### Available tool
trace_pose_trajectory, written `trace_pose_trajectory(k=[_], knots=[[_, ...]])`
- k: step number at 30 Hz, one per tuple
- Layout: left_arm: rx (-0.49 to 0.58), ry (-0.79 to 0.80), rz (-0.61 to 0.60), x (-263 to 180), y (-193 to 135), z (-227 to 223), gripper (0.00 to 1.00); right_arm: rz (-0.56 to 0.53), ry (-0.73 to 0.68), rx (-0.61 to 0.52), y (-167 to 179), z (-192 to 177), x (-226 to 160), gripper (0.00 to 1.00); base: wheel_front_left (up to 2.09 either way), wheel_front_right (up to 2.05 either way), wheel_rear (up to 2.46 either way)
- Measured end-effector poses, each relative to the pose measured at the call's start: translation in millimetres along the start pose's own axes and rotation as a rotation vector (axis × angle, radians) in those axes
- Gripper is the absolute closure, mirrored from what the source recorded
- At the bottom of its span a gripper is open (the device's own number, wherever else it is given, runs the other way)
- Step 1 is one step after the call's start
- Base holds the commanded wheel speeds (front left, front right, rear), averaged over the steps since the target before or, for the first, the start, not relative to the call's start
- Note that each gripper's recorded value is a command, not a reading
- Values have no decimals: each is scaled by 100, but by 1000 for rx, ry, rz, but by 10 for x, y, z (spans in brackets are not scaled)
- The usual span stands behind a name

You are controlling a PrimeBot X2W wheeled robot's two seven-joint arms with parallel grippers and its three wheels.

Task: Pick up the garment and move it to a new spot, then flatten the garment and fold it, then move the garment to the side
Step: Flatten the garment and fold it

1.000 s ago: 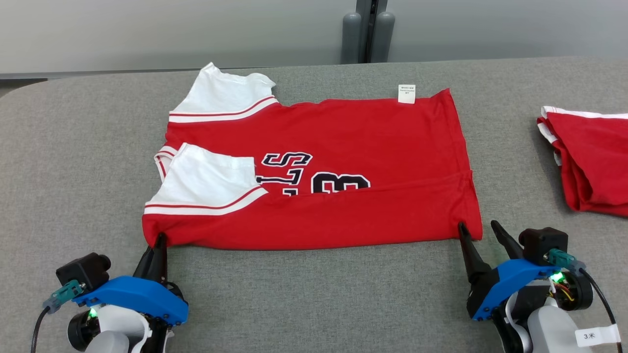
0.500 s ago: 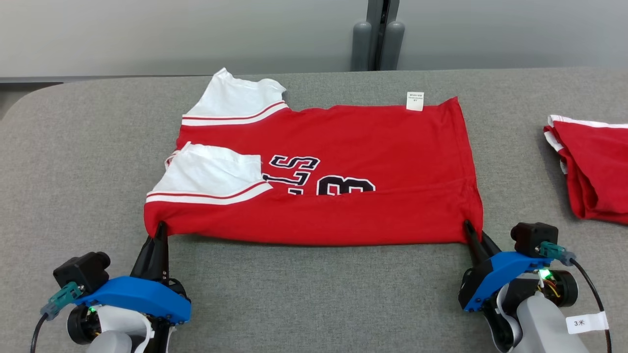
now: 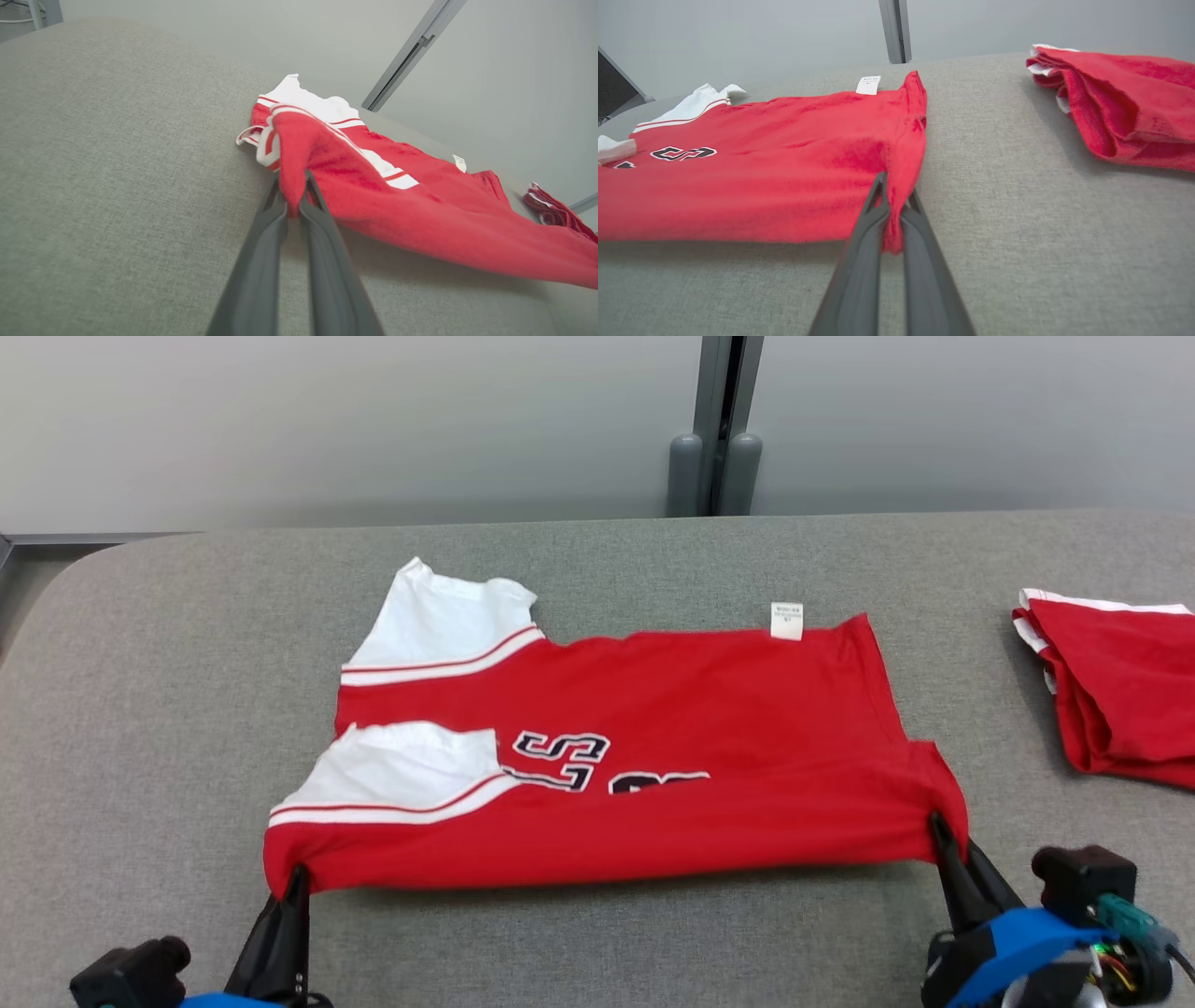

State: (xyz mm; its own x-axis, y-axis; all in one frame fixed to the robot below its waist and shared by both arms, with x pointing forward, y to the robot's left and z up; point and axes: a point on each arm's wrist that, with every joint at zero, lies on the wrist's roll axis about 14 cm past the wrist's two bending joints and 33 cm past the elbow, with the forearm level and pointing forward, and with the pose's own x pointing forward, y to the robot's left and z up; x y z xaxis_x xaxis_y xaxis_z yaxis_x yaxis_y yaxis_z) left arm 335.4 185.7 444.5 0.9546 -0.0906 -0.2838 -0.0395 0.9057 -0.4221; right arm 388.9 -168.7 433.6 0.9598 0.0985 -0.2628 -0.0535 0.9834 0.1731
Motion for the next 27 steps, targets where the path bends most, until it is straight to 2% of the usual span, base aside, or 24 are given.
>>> trace_pose_trajectory(k=[4,7,14,15,17,18,19,20,27], knots=[[-1,38,29,-195,43,-45,100,-23,67,-31,-72,-110,-308,100,0,0,0],[-14,94,44,-285,51,-169,100,-31,128,-10,-88,-238,-474,100,0,0,0],[6,213,84,-365,146,-508,100,-50,253,30,-133,-591,-618,100,0,0,0],[5,225,89,-373,159,-546,100,-53,260,32,-143,-621,-620,92,0,0,0],[9,244,103,-384,205,-604,99,-53,273,35,-139,-673,-617,36,0,0,0],[14,250,107,-381,223,-617,65,-50,268,37,-131,-673,-606,0,0,0,0],[18,250,107,-369,230,-617,28,-50,266,40,-130,-674,-596,0,0,0,0],[24,247,106,-348,232,-605,0,-50,265,41,-131,-672,-583,0,0,0,0],[119,151,25,-53,122,-194,0,-65,179,15,-193,-429,-483,0,0,0,0]])
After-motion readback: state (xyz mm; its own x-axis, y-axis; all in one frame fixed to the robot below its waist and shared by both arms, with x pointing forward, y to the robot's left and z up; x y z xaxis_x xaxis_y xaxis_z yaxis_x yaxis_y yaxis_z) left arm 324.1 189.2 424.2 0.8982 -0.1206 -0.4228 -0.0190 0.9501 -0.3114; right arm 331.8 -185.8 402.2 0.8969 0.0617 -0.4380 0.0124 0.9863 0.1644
